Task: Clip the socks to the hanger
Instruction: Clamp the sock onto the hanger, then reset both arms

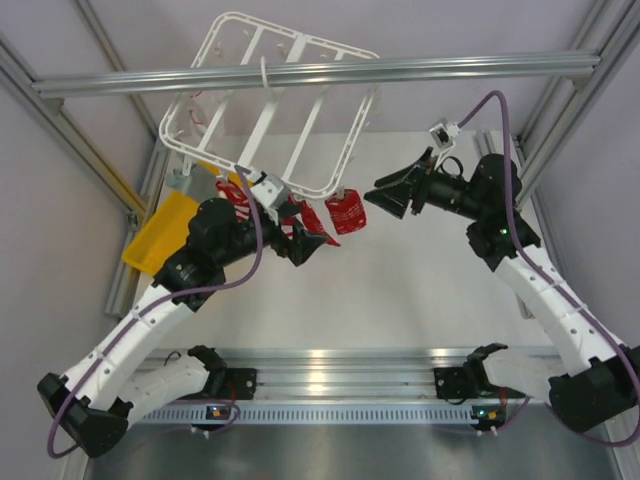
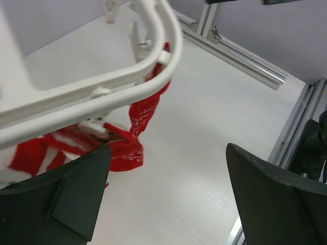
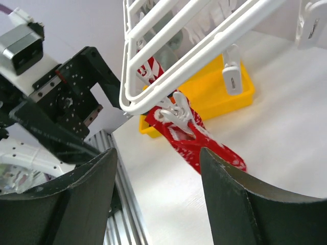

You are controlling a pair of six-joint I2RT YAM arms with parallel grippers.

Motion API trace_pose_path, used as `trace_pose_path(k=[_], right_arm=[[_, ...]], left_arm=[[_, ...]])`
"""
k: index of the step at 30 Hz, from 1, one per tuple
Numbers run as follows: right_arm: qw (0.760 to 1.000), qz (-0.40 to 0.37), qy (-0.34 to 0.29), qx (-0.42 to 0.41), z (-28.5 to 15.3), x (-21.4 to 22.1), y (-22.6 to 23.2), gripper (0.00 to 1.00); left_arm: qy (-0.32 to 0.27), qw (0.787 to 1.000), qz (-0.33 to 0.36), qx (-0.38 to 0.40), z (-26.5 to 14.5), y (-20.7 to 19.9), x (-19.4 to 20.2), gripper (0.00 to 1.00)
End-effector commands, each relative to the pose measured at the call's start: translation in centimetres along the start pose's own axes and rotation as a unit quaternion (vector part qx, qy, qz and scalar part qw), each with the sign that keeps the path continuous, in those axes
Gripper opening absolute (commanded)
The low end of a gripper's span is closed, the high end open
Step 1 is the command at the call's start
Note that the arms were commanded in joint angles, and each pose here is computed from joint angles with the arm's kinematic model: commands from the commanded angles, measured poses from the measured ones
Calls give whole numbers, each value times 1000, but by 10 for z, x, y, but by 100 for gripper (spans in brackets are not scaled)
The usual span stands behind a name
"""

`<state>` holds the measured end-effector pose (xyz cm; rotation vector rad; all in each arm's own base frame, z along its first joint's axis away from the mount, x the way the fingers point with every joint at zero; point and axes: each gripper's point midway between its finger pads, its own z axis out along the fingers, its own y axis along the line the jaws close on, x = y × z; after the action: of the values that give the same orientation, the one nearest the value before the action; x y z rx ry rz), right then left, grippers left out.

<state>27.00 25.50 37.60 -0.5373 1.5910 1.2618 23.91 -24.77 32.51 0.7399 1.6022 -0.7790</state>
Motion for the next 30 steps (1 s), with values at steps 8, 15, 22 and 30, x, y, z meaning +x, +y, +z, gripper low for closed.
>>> trace_pose_path(k=[8, 15, 22, 30], right_arm=[[990, -108, 5, 88, -49, -4, 4, 70], [983, -144, 36, 111, -69, 27, -5, 88], [969, -164, 65, 172, -93, 62, -31, 96], [973, -157, 53, 163, -101, 66, -23, 99]], left_arm=[[-46, 990, -113, -71, -64, 30, -34, 98], [104, 985, -7, -141, -100, 59, 14, 98], [257, 909, 21, -326, -160, 114, 73, 98], [216, 911, 18, -350, -176, 108, 67, 98]])
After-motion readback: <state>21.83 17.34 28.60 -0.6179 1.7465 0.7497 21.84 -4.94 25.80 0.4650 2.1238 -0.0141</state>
